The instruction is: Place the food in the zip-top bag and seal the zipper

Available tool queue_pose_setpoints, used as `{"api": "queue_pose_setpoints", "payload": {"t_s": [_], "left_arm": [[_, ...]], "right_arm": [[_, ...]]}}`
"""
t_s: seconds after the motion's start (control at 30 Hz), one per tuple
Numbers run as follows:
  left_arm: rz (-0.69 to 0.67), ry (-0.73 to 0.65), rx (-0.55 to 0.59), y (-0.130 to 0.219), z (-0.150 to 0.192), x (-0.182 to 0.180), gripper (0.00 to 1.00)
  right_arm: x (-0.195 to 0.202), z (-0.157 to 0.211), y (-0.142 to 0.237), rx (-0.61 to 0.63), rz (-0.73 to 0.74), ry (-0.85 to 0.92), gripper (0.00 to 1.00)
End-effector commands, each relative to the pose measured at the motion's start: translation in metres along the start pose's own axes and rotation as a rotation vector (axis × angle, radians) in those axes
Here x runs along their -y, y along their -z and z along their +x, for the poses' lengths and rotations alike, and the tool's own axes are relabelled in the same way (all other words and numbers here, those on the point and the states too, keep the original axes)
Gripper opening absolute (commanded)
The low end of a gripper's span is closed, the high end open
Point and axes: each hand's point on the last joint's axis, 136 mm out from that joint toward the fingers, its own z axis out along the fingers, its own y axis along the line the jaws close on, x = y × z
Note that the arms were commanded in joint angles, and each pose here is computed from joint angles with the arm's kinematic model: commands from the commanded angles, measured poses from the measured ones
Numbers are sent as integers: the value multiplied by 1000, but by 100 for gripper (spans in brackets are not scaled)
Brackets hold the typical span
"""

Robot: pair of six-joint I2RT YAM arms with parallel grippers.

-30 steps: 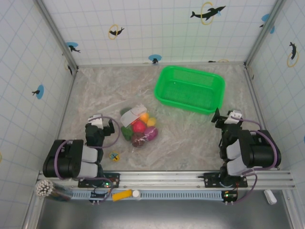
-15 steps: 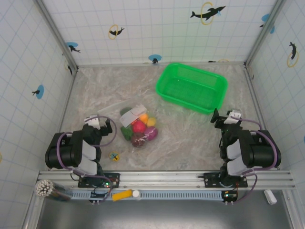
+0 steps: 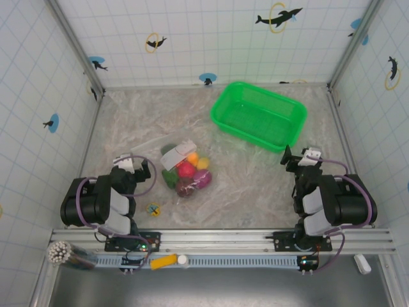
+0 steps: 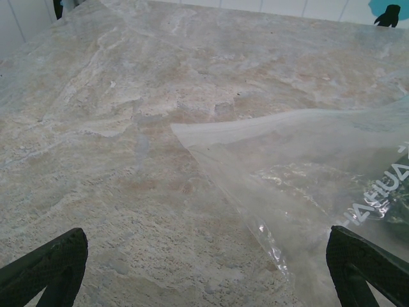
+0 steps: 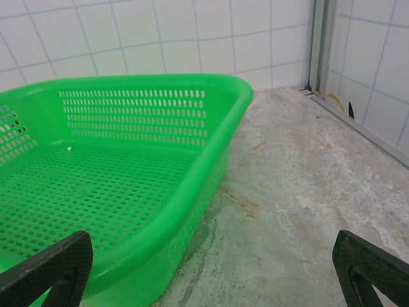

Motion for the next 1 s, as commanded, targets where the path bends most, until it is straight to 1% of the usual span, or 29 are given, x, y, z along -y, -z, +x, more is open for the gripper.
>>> {"api": "queue_pose_setpoints", "payload": {"t_s": [0.0,0.97], "left_arm": [[-8,8,31,0,-8,-1,98],[-18,-3,27,-1,-7,-1,98]], "right_arm": [[9,52,8,-200,27,76,99],[9,52,8,-201,28,76,99]]}}
